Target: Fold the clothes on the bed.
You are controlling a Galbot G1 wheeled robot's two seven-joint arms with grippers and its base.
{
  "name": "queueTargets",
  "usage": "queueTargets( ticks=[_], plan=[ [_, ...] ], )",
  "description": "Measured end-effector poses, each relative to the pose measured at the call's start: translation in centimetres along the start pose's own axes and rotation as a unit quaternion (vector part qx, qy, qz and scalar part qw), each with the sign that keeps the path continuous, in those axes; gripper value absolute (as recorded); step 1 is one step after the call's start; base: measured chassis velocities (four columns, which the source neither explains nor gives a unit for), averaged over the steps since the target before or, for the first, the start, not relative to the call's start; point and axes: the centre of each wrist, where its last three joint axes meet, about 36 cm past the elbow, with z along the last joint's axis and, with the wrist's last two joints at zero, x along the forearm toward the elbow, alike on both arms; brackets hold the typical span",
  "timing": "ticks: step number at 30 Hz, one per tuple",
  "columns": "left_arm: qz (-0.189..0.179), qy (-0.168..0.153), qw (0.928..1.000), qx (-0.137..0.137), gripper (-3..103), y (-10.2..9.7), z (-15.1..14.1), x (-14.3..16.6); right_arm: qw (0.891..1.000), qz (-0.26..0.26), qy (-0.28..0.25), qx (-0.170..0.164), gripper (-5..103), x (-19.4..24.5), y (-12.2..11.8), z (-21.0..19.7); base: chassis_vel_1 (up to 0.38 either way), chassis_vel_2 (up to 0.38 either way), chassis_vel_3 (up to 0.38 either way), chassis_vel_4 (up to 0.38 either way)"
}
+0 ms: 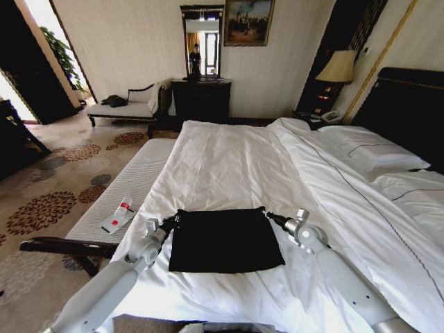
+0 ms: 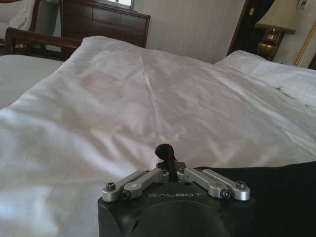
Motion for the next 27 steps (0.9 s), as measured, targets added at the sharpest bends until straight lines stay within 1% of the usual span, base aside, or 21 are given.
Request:
queueTargets(
  ticks=[3, 6, 7, 11, 12, 14, 15, 17, 18, 20, 21, 22, 23, 24, 25, 26, 27],
  plan=[
    [0.003, -0.007, 1.0, 0.0, 1, -0.2, -0.6, 0.2, 1.0, -0.007, -0.007, 0.002, 1, 0.4, 0.6, -0.4, 0.0, 0.0, 0.0, 0.0],
    [0.008, -0.035, 0.9993, 0.005, 1, -0.5, -3.0, 1.1, 0.999, -0.028, -0.035, 0.013, 1, 2.0, 2.5, -1.8, 0.0, 0.0, 0.0, 0.0],
    [0.008, -0.035, 0.9993, 0.005, 1, -0.5, -3.0, 1.1, 0.999, -0.028, -0.035, 0.013, 1, 2.0, 2.5, -1.8, 0.0, 0.0, 0.0, 0.0],
    [0.013, -0.07, 0.9974, 0.011, 1, -0.4, -6.2, 2.4, 0.994, -0.045, -0.093, 0.045, 1, 4.4, 4.7, -3.4, 0.0, 0.0, 0.0, 0.0],
    [0.013, -0.07, 0.9974, 0.011, 1, -0.4, -6.2, 2.4, 0.994, -0.045, -0.093, 0.045, 1, 4.4, 4.7, -3.4, 0.0, 0.0, 0.0, 0.0],
    [0.018, -0.087, 0.996, 0.008, 1, -0.3, -7.7, 2.9, 0.989, -0.053, -0.121, 0.059, 1, 5.5, 5.4, -4.2, 0.0, 0.0, 0.0, 0.0],
    [0.024, -0.104, 0.9943, 0.004, 1, -0.2, -9.1, 3.2, 0.984, -0.062, -0.15, 0.07, 1, 6.4, 5.9, -5.0, 0.0, 0.0, 0.0, 0.0],
    [0.029, -0.129, 0.9913, 0.004, 1, 0.0, -11.4, 3.6, 0.977, -0.076, -0.18, 0.083, 1, 7.9, 6.6, -6.0, 0.0, 0.0, 0.0, 0.0],
    [0.029, -0.129, 0.9913, 0.004, 1, 0.0, -11.4, 3.6, 0.977, -0.076, -0.18, 0.083, 1, 7.9, 6.6, -6.0, 0.0, 0.0, 0.0, 0.0],
    [0.033, -0.149, 0.9883, -0.004, 1, 0.1, -13.4, 3.9, 0.973, -0.085, -0.194, 0.093, 1, 9.3, 7.3, -6.7, 0.0, 0.0, 0.0, 0.0],
    [0.034, -0.154, 0.9875, -0.008, 1, 0.1, -14.0, 4.0, 0.972, -0.09, -0.198, 0.095, 1, 9.8, 7.6, -6.9, 0.0, 0.0, 0.0, 0.0],
    [0.037, -0.159, 0.9866, -0.006, 1, 0.0, -14.5, 4.2, 0.97, -0.095, -0.202, 0.095, 1, 10.3, 8.1, -7.1, 0.0, 0.0, 0.0, 0.0],
    [0.039, -0.164, 0.9857, 0.003, 1, -0.2, -15.1, 4.3, 0.969, -0.099, -0.204, 0.093, 1, 10.7, 8.6, -7.2, 0.0, 0.0, 0.0, 0.0],
    [0.039, -0.164, 0.9857, 0.003, 1, -0.2, -15.1, 4.3, 0.969, -0.099, -0.204, 0.093, 1, 10.7, 8.6, -7.2, 0.0, 0.0, 0.0, 0.0],
    [0.039, -0.167, 0.9852, 0.01, 1, -0.3, -15.4, 4.5, 0.969, -0.102, -0.206, 0.094, 1, 11.0, 8.9, -7.3, 0.0, 0.0, 0.0, 0.0],
    [0.036, -0.174, 0.9839, 0.017, 1, -0.2, -16.0, 4.8, 0.967, -0.109, -0.21, 0.097, 1, 11.7, 9.8, -7.4, 0.0, 0.0, 0.0, 0.0],
    [0.035, -0.176, 0.9837, 0.015, 1, -0.2, -16.2, 4.9, 0.966, -0.112, -0.212, 0.098, 1, 12.1, 10.2, -7.5, 0.0, 0.0, 0.0, 0.0]
  ],
)
